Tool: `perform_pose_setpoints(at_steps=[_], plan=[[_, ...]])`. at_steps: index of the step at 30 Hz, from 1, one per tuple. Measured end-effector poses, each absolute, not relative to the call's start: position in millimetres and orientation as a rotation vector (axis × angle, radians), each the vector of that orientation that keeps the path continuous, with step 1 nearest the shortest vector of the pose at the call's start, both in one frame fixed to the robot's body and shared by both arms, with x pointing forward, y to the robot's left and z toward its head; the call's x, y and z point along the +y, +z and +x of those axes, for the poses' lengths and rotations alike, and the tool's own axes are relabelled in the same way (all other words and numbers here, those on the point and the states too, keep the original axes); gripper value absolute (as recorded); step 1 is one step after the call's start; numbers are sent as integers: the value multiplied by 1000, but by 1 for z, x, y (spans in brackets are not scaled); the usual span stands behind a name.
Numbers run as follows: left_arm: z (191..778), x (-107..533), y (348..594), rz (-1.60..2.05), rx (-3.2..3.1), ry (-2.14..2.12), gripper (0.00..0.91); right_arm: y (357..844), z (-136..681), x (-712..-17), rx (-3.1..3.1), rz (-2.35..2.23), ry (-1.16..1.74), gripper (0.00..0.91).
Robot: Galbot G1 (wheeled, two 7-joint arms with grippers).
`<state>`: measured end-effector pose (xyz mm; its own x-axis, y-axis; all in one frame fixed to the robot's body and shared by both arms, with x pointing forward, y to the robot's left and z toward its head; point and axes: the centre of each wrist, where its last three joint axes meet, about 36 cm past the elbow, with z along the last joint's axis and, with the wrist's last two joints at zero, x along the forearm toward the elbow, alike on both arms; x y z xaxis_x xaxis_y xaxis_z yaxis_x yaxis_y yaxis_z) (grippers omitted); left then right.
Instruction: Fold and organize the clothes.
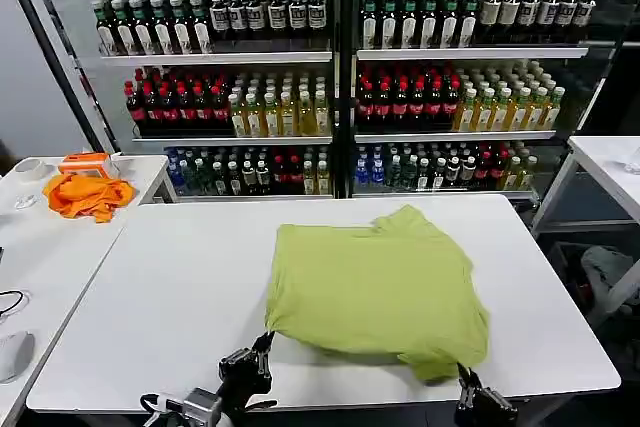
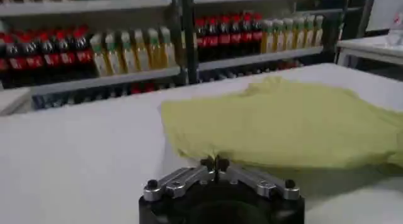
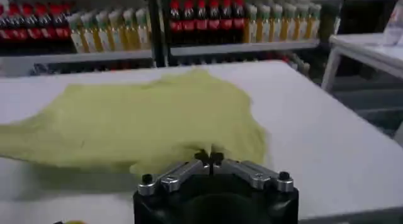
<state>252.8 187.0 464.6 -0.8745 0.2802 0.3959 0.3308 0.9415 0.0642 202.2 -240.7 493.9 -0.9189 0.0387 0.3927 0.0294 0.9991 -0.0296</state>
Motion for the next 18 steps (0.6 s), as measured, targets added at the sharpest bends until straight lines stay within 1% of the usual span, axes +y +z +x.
perform_pose_setpoints(at_steps=[4,7,18], plan=[[257,188,465,-475,-2709,-206,20,490,215,-248,-2754,-30,57,0],[263,189,460,-493,-2701,-218,20,485,228,-254,-2763,-18,73,0],[307,187,428,-495,-2679,-265,20,457,285,-274,-2769,13,134,0]])
